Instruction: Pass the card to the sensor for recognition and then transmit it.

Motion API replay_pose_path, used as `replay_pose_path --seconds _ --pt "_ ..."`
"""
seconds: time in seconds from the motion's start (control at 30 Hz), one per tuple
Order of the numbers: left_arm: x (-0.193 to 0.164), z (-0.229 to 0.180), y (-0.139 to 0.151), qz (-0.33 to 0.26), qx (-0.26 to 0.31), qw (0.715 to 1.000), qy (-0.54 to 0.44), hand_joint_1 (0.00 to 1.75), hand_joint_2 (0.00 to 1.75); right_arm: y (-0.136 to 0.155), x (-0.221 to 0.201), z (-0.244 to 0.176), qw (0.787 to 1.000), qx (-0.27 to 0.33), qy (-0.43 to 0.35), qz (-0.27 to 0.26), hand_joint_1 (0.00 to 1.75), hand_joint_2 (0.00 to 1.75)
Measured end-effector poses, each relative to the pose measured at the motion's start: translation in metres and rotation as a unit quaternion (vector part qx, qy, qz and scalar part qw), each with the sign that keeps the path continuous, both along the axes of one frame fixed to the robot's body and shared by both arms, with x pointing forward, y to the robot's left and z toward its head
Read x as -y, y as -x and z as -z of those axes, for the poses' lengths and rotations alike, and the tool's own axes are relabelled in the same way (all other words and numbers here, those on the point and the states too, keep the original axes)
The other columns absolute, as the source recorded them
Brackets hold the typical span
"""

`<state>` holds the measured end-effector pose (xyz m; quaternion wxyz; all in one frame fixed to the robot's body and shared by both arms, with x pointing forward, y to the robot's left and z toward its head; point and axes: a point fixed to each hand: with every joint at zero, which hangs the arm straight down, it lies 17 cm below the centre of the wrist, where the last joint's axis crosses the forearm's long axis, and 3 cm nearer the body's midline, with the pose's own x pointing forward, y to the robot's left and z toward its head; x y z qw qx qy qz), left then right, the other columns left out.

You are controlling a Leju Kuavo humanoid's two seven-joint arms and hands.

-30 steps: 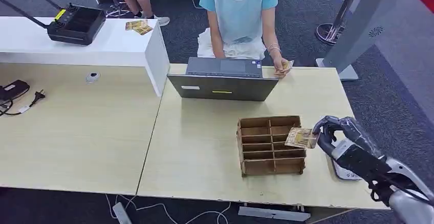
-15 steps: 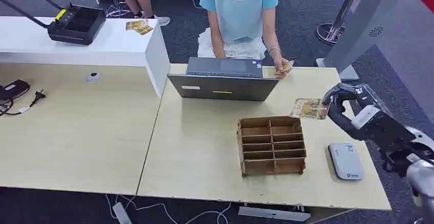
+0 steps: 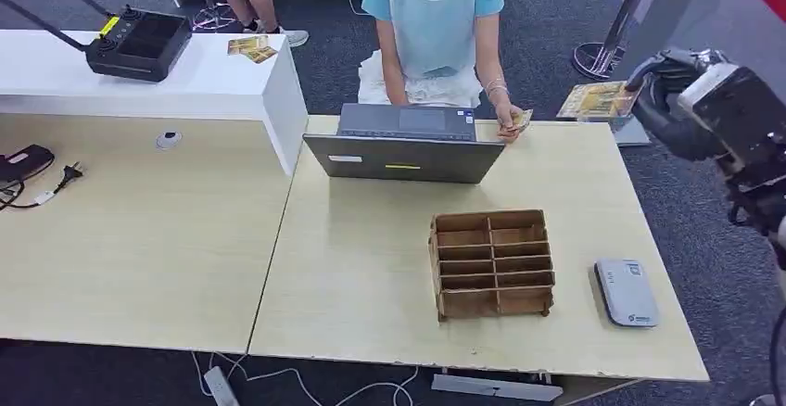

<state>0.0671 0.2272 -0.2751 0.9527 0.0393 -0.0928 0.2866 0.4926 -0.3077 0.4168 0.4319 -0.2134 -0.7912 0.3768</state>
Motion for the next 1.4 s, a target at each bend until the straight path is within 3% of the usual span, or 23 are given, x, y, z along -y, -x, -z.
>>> replay_pose_path --seconds 0.4,0.9,1.4 --pt "-0.002 0.001 0.0 0.023 -0.003 1.0 0.001 0.0 0.0 -0.074 0.051 -0.049 0.984 0.01 0.063 0.166 1.75 1.75" --pt "-0.005 0.002 0.0 0.055 -0.007 0.998 0.004 0.0 0.0 -0.145 0.055 -0.034 0.962 -0.061 0.089 0.252 1.75 1.75" --pt "-0.01 0.003 -0.001 0.082 -0.009 0.997 0.001 0.0 0.0 -0.178 0.053 0.003 0.936 -0.139 0.094 0.31 1.75 1.75"
